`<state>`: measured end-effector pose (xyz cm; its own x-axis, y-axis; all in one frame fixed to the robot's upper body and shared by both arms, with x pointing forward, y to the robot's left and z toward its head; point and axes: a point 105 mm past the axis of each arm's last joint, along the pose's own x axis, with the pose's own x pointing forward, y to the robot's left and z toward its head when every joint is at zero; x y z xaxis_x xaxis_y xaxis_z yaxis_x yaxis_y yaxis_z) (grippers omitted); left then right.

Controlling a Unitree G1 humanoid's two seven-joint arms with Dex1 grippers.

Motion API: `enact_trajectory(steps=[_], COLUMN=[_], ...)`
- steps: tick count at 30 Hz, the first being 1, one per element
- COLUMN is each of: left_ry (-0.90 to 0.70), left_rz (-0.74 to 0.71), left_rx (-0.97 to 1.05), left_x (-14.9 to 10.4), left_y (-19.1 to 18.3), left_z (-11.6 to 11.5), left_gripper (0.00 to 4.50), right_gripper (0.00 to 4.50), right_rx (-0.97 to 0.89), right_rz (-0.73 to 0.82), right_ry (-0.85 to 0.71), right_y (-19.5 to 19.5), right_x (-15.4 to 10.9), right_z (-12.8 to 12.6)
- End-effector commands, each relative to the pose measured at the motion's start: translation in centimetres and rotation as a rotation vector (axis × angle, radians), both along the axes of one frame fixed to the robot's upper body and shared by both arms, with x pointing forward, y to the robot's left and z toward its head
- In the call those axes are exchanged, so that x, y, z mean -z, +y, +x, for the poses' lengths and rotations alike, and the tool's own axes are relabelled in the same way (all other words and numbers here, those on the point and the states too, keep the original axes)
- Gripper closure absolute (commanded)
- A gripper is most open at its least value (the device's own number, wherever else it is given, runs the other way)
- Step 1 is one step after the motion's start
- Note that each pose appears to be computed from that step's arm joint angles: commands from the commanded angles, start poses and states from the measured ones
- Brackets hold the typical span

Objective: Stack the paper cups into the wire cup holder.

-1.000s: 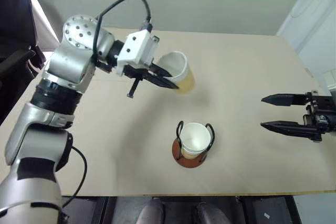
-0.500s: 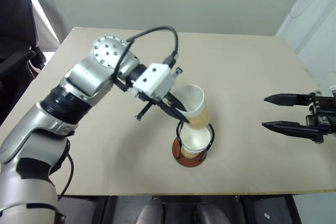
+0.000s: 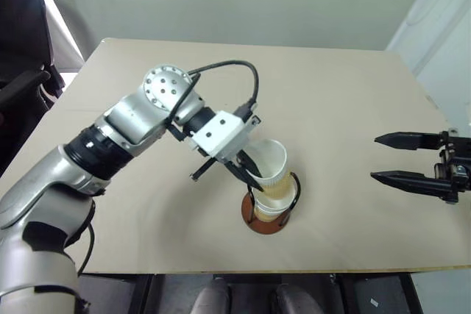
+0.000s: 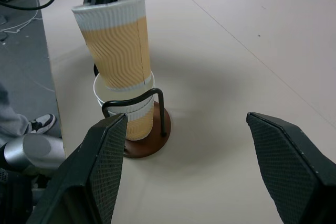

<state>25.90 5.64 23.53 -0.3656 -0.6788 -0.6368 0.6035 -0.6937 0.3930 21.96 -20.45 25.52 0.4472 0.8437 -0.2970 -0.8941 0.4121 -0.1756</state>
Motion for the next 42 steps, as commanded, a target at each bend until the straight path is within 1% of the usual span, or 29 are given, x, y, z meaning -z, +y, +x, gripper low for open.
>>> enact_trajectory(steps=[1, 9, 10, 12, 13, 17, 22, 23, 26, 29, 31, 33, 36, 39, 42], left_ry=[-0.046, -0.043, -0.041, -0.039, -0.038, -0.037, -0.043, -0.045, -0.031, -0.021, 0.018, 0.04, 0.069, 0.085, 0.112], left_rz=[0.012, 0.023, 0.026, 0.032, 0.034, 0.037, 0.036, 0.028, -0.027, -0.058, -0.087, -0.098, -0.11, -0.115, -0.122], left_rx=[0.057, 0.075, 0.076, 0.078, 0.078, 0.079, 0.059, 0.048, -0.073, -0.215, -0.355, -0.517, -0.725, -0.877, -0.978], left_x=[-0.7, -0.4, -0.4, -0.2, -0.2, -0.1, -0.1, -0.2, -1.3, -1.4, -1.5, -1.3, -1.1, -0.8, -0.3], left_y=[-0.1, -0.4, -0.4, -0.5, -0.5, -0.4, -0.5, -0.5, 0.1, 1.9, 4.3, 7.6, 12.2, 15.4, 17.4], left_z=[-0.4, -0.7, -0.7, -0.8, -0.8, -0.9, -0.4, -0.1, 1.6, 3.2, 4.1, 4.8, 4.6, 3.9, 2.8], left_gripper=[4.46, 4.46, 4.29, 3.84, 3.53, 2.06, 0.24, 0.06, 0.06, 0.06, 0.06, 0.06, 0.06, 0.06, 0.0], right_gripper=[0.83, 0.83, 0.83, 0.83, 0.83, 0.83, 0.83, 0.83, 0.83, 0.83, 0.83, 0.83, 0.83, 0.83, 0.26], right_rx=[-0.006, -0.002, -0.002, -0.001, -0.001, 0.0, -0.001, -0.004, -0.031, -0.058, -0.071, -0.07, -0.062, -0.074, -0.099], right_rz=[-0.003, -0.002, -0.002, -0.001, 0.0, 0.0, 0.003, 0.004, 0.007, -0.005, -0.02, -0.034, -0.058, -0.071, -0.071], right_ry=[-0.047, -0.05, -0.05, -0.049, -0.049, -0.048, -0.046, -0.046, -0.033, -0.013, 0.011, 0.036, 0.065, 0.086, 0.101], right_y=[0.3, 0.2, 0.2, 0.2, 0.2, 0.3, 0.4, 0.4, 0.7, 0.7, 0.5, -0.2, -1.5, -2.0, -1.9], right_x=[-0.8, -0.9, -0.9, -0.9, -0.9, -0.8, -0.8, -0.7, -0.5, 0.0, 0.5, 0.9, 1.5, 1.8, 1.9], right_z=[-0.3, -0.5, -0.5, -0.6, -0.6, -0.6, -0.4, -0.3, -0.1, 0.0, 0.1, 0.1, 0.3, 0.5, 0.7])
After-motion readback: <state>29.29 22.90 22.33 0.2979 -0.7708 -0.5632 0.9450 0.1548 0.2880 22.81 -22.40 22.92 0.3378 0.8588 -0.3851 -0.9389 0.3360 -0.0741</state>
